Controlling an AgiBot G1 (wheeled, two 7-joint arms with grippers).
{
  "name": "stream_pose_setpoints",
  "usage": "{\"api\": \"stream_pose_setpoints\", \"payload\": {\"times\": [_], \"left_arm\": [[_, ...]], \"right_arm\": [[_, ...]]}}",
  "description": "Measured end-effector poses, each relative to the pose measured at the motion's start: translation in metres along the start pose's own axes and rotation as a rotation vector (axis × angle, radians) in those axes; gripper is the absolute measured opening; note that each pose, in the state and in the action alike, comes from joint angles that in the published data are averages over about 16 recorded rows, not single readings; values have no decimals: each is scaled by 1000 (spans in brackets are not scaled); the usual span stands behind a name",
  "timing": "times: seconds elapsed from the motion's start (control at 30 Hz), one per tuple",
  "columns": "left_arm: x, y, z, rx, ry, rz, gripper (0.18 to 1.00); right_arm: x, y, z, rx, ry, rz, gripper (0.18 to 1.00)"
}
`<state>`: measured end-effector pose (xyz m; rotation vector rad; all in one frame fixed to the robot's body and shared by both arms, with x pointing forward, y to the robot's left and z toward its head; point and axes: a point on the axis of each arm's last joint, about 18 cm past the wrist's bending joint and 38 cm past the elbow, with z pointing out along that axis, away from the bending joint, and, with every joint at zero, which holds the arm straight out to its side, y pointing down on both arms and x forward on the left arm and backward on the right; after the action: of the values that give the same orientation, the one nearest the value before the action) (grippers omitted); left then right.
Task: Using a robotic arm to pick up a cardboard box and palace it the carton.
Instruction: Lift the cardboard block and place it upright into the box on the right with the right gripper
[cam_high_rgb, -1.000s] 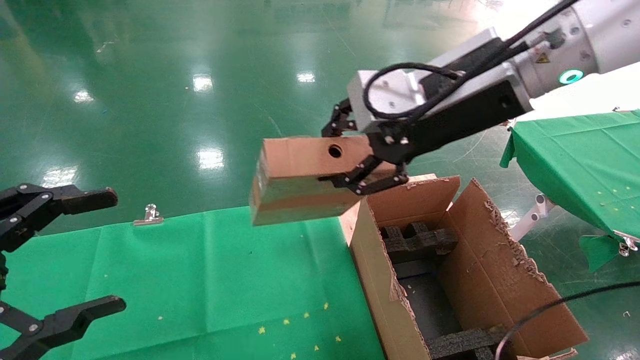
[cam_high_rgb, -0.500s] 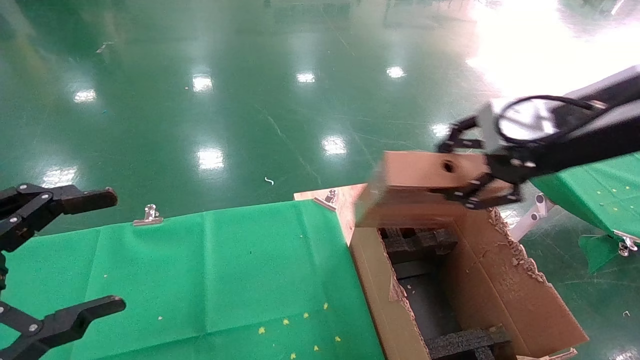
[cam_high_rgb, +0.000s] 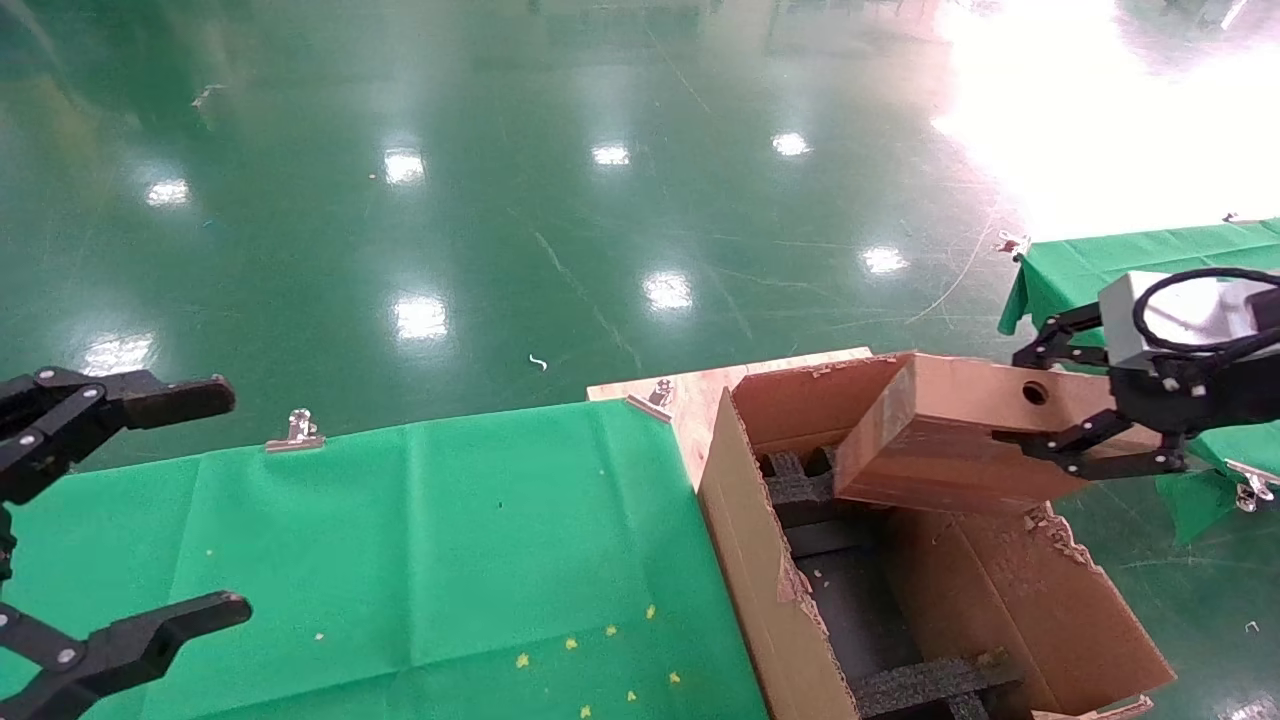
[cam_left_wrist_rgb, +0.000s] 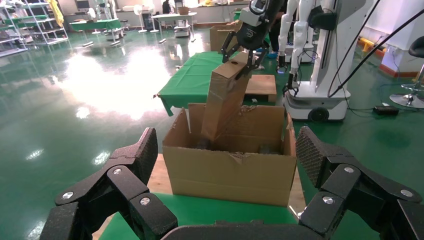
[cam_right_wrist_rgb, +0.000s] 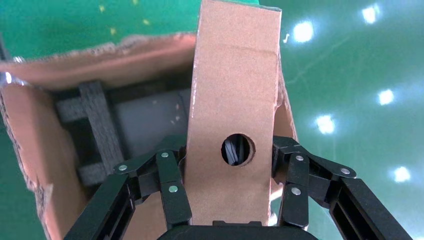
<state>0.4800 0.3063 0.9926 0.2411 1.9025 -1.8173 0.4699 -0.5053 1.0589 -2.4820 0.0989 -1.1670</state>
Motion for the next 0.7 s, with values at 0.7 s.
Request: {"api": "stream_pose_setpoints", "payload": {"times": [0.7], "left_arm": [[0, 0, 0, 0, 0, 0, 1001]], "right_arm": [[0, 14, 5, -39, 35, 112, 392]]}}
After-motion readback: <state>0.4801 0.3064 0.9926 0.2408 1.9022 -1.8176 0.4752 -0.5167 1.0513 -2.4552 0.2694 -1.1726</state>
